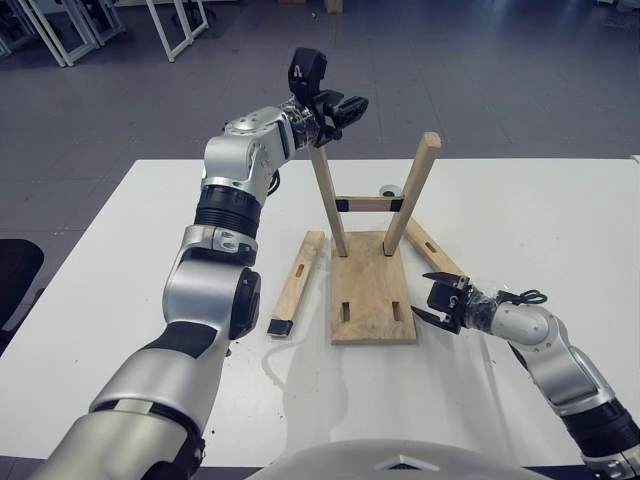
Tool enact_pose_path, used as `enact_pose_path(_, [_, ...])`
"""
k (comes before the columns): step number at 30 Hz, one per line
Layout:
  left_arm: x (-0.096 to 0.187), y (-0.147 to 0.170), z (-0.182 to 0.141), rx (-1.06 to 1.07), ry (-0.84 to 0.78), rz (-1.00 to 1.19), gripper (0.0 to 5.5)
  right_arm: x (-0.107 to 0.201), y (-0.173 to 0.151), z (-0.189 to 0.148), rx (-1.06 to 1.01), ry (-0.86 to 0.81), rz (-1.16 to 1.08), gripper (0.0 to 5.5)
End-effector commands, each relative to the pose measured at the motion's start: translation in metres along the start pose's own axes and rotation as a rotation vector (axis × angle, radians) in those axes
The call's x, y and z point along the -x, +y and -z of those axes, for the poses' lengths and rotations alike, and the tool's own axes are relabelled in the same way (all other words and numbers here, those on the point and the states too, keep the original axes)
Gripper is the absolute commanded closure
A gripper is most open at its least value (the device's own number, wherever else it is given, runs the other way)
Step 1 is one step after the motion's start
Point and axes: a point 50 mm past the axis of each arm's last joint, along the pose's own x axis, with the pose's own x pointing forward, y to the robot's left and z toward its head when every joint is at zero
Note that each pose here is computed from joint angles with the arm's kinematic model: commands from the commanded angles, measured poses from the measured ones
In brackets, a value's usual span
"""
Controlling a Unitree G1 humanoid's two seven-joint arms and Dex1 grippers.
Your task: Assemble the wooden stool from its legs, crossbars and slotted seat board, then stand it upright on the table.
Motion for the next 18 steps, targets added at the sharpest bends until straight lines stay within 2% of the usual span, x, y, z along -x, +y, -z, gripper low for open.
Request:
enact_pose_path(1, [-0.001,-0.007,-0.01,-0.03,-0.088,-0.002,2.76,0.001,-0.003,0.003,-0.008,0.017,0.023,2.05])
enact_pose_path(3, [0.008,-0.015,-0.055,-0.105,-0.276,0.004,2.76,0.002,-0.005,0.003,-0.034,0.014,0.047,2.05])
enact_pose_path(5, [0.023,-0.022,-0.084,-0.14,-0.397,0.034,2.76,0.003,-0.01,0.002,-0.088,-0.009,0.092,2.05])
enact_pose_path(8, [0.047,-0.018,-0.089,-0.174,-0.46,-0.001,2.76,0.004,-0.019,-0.005,-0.18,-0.076,0.175,2.05])
enact_pose_path(11, [0.077,0.002,-0.067,-0.197,-0.438,-0.145,2.76,0.008,-0.038,-0.016,-0.266,-0.163,0.322,2.05])
enact_pose_path(14, [0.113,0.031,-0.01,-0.225,-0.298,-0.362,2.76,0.015,-0.052,-0.021,-0.338,-0.214,0.444,2.05])
enact_pose_path(18, [0.154,0.044,0.073,-0.175,-0.1,-0.531,2.76,0.017,-0.055,-0.02,-0.363,-0.207,0.474,2.05])
